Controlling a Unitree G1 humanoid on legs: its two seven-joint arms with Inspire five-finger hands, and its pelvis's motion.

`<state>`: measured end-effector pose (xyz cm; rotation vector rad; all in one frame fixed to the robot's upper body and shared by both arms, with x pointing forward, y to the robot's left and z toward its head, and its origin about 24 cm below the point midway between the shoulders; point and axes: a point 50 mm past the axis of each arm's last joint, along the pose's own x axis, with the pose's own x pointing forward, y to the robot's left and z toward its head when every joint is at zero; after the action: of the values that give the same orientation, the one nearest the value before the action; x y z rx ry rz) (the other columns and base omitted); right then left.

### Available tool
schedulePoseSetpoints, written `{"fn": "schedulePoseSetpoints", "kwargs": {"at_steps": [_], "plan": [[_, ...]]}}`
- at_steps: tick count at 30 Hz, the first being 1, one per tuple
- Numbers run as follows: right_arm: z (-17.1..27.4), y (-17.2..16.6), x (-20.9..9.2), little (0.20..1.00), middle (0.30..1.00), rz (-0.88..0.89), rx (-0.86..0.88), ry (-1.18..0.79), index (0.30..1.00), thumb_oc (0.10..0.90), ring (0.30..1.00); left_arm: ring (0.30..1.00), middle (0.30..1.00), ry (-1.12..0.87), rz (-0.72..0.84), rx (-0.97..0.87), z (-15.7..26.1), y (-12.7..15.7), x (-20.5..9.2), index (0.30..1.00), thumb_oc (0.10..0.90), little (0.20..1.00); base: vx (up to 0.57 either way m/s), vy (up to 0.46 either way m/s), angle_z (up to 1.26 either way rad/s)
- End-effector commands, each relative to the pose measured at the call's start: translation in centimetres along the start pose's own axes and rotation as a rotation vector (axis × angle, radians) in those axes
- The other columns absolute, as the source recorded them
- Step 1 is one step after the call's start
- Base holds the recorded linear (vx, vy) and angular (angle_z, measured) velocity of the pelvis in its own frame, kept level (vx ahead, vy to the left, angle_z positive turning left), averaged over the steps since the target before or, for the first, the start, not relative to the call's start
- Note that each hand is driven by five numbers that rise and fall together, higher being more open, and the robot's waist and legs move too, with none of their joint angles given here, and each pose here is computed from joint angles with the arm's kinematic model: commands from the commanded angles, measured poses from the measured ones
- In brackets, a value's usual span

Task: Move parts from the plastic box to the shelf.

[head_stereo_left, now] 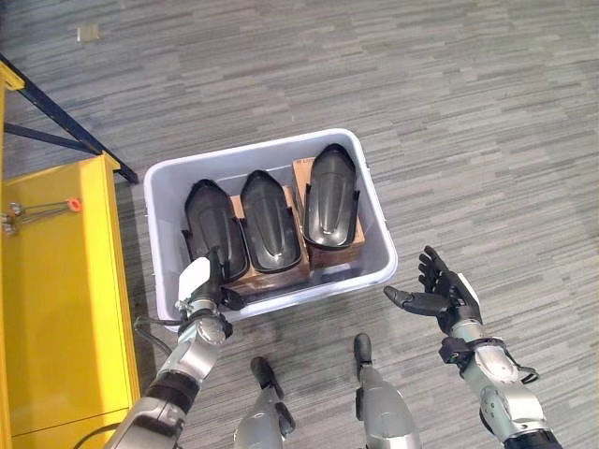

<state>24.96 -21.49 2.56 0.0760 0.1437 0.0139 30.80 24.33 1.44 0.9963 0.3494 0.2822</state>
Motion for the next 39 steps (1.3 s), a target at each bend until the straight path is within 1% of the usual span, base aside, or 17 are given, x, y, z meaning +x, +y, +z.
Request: {"fn": "schedulePoseSetpoints", "kwargs": {"at_steps": [1, 8, 14, 20, 23, 26, 36, 37, 38, 39], "plan": [[5.7, 0.4, 0.7, 1.000, 1.000, 0.047, -0.062, -0.268, 1.000, 0.900, 1.000, 1.000, 1.000, 0.037, 0.097, 0.140, -2.1, 1.1, 0.4, 1.000, 0.900, 1.000, -0.06, 0.021, -0.04], [6.2, 0.5, 1.0, 1.000, 1.000, 0.058, -0.063, -0.281, 1.000, 0.900, 1.000, 1.000, 1.000, -0.048, 0.200, 0.176, 0.3, 4.4, 1.9, 1.000, 0.900, 1.000, -0.04, 0.011, 0.00], [6.5, 0.8, 1.3, 1.000, 1.000, 0.060, -0.075, -0.289, 1.000, 0.900, 1.000, 1.000, 1.000, -0.056, 0.193, 0.176, 1.4, 4.8, 2.5, 1.000, 0.900, 1.000, -0.03, 0.005, -0.01], [7.7, 1.3, 1.9, 1.000, 1.000, 0.069, -0.091, -0.313, 1.000, 0.900, 1.000, 1.000, 1.000, -0.064, 0.151, 0.197, 2.2, 4.1, 2.9, 1.000, 0.900, 1.000, -0.06, 0.029, -0.04], [8.1, 1.5, 2.1, 1.000, 1.000, 0.093, -0.098, -0.323, 1.000, 0.900, 1.000, 1.000, 1.000, -0.090, 0.163, 0.247, 3.1, 4.8, 3.3, 1.000, 0.900, 1.000, -0.07, -0.002, -0.04], [8.2, 1.8, 2.1, 1.000, 1.000, 0.093, -0.091, -0.330, 1.000, 0.900, 1.000, 1.000, 1.000, -0.031, 0.146, 0.263, 3.0, 5.2, 3.8, 1.000, 0.900, 1.000, -0.06, -0.033, -0.04], [9.3, 2.0, 2.5, 1.000, 1.000, 0.090, -0.083, -0.375, 1.000, 0.900, 1.000, 1.000, 1.000, 0.008, 0.155, 0.216, 3.6, 5.5, 4.4, 1.000, 0.900, 1.000, -0.04, -0.020, -0.03], [9.2, 2.0, 2.5, 1.000, 1.000, 0.089, -0.081, -0.369, 1.000, 0.900, 1.000, 0.402, 0.402, 0.015, 0.150, 0.211, 3.4, 5.2, 4.3, 0.402, 0.473, 0.402, -0.01, -0.032, 0.00], [9.3, 2.0, 2.6, 1.000, 1.000, 0.092, -0.078, -0.371, 1.000, 0.900, 1.000, 0.300, 0.300, 0.006, 0.153, 0.205, 3.4, 5.2, 4.3, 0.300, 0.400, 0.300, 0.00, 0.000, 0.00], [9.2, 2.0, 2.6, 1.000, 1.000, 0.097, -0.077, -0.373, 1.000, 0.900, 1.000, 0.300, 0.300, 0.007, 0.158, 0.180, 3.4, 5.2, 4.3, 0.300, 0.400, 0.300, -0.06, -0.035, 0.02]]}}
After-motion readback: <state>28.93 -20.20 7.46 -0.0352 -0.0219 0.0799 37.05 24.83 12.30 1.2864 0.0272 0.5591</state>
